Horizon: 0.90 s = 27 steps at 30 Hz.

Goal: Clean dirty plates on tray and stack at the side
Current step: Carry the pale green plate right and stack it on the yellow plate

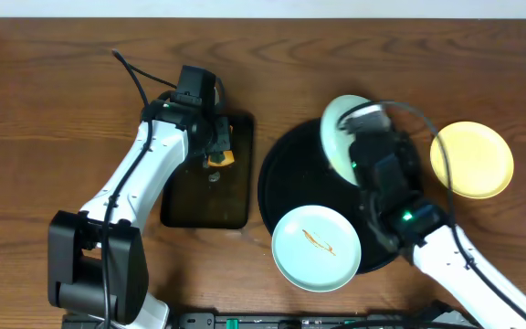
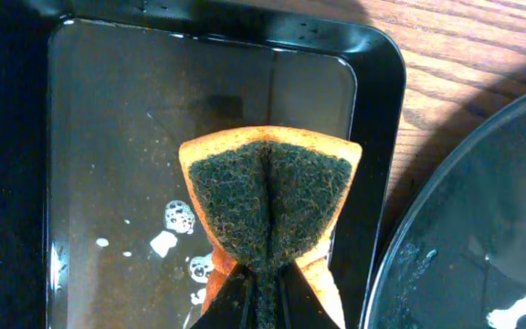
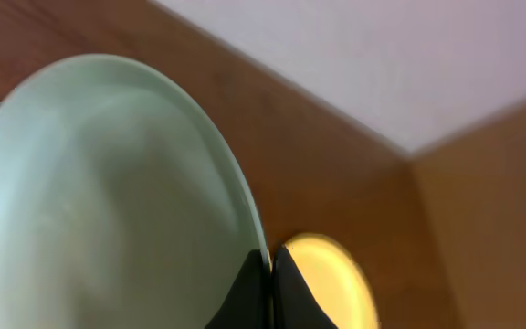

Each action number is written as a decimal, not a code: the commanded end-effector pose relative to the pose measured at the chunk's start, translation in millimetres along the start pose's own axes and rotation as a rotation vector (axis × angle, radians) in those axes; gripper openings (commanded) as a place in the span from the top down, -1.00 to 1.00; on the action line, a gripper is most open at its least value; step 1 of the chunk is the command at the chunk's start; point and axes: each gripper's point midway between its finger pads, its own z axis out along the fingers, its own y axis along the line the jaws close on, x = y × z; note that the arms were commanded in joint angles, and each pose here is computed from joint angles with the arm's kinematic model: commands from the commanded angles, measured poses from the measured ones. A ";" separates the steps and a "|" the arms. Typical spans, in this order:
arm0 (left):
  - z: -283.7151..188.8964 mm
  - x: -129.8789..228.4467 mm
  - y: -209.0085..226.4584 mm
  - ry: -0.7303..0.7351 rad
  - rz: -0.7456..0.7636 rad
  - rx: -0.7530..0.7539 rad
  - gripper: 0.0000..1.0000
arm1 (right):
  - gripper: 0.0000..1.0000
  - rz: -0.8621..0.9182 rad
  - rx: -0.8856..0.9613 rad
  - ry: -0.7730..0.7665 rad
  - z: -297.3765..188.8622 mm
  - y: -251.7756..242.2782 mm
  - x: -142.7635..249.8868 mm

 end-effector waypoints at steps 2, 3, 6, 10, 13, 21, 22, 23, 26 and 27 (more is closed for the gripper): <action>3.8 1.7 3.7 0.010 0.008 -0.011 0.85 | 0.98 0.391 0.003 0.167 31.9 -14.0 42.1; 3.8 1.7 3.6 0.010 0.008 -0.011 0.85 | 0.98 0.437 0.001 0.199 38.2 -16.8 51.0; 3.8 1.8 3.7 0.010 0.008 -0.011 0.85 | 0.98 0.563 0.000 0.269 54.0 -27.6 72.2; 3.8 2.0 3.7 0.011 0.008 -0.011 0.85 | 0.98 0.740 0.021 0.320 68.5 -53.3 94.5; 3.8 1.9 3.7 0.011 0.008 -0.011 0.85 | 0.98 0.859 0.053 0.353 76.6 -79.1 114.9; 4.1 2.4 3.9 0.012 0.008 -0.011 0.85 | 0.98 1.125 0.239 0.432 76.6 -145.0 177.7; 4.2 2.6 3.9 0.012 0.008 -0.012 0.85 | 0.98 1.149 0.251 0.432 76.2 -151.2 182.7; 4.5 3.0 4.1 0.014 0.008 -0.012 0.85 | 0.98 1.180 0.273 0.426 75.7 -161.6 189.6; 5.2 4.2 4.6 0.017 0.007 -0.013 0.85 | 0.85 1.209 0.308 0.414 74.6 -174.7 196.9; 5.3 4.4 4.7 0.017 0.007 -0.013 0.85 | 0.70 1.214 0.316 0.410 74.5 -177.4 198.1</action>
